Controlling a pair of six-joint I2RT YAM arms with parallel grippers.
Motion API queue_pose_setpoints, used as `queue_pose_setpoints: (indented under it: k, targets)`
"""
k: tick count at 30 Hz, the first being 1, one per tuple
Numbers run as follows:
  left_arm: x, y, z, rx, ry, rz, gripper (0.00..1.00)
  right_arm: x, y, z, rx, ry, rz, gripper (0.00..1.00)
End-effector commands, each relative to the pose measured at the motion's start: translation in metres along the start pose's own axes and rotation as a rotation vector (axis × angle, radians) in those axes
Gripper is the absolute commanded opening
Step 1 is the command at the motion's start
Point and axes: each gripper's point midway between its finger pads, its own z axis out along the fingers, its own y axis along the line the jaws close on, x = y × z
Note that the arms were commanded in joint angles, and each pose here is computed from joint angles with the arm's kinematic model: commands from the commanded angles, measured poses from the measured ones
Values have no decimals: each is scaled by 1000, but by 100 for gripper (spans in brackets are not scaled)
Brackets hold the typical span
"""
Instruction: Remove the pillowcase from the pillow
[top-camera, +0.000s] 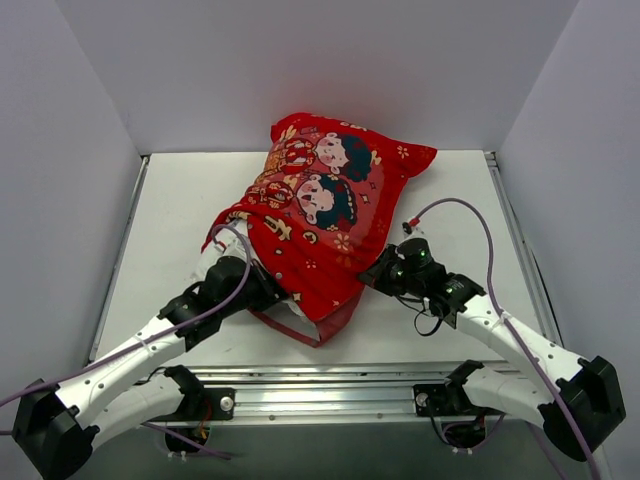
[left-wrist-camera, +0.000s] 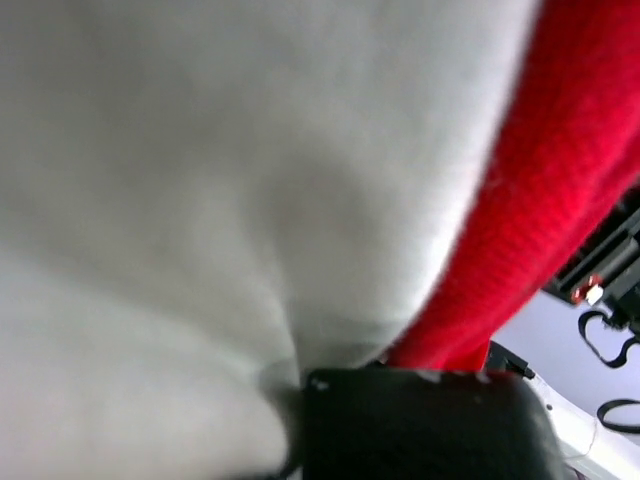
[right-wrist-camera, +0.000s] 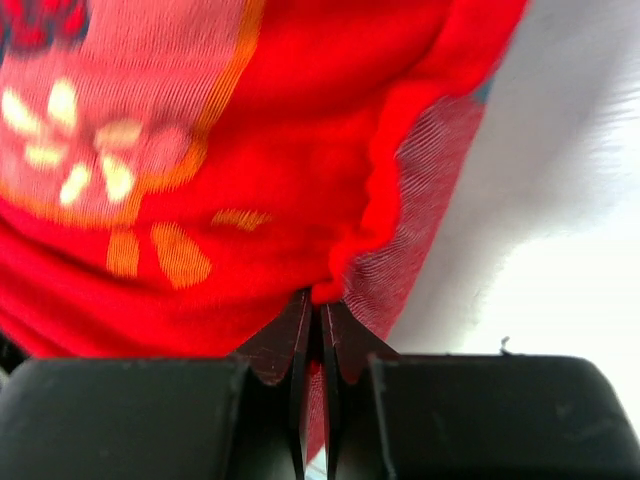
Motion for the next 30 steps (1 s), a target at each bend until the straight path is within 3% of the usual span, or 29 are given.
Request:
queue_pose_setpoints:
  k: [1,5,7,10,19,24,30]
  targets:
    - [-30,-51,-26,119,-78,19,2,-35,-21,8,88,-135,38,0]
    - [-26,-45,-49,48,-31,90,2,-71,-40,15,168,-208,81,0]
    - [-23,-35,-60,-6,-5,104,2,-106,-53,14,202,-309,106,0]
    - [-21,-42,-79,17,16,110,2,-143,-73,11,255,-401,152,0]
    - [-40,-61,-125,82,-57,101,2,-191,-140,-7,377,-564,289,0]
    - [8,-85,-135,222,249,165,2,-224,-167,-28,452,-671,344,0]
    - [35,-60,-144,223,342,153,2,-250,-177,-51,501,-782,383,0]
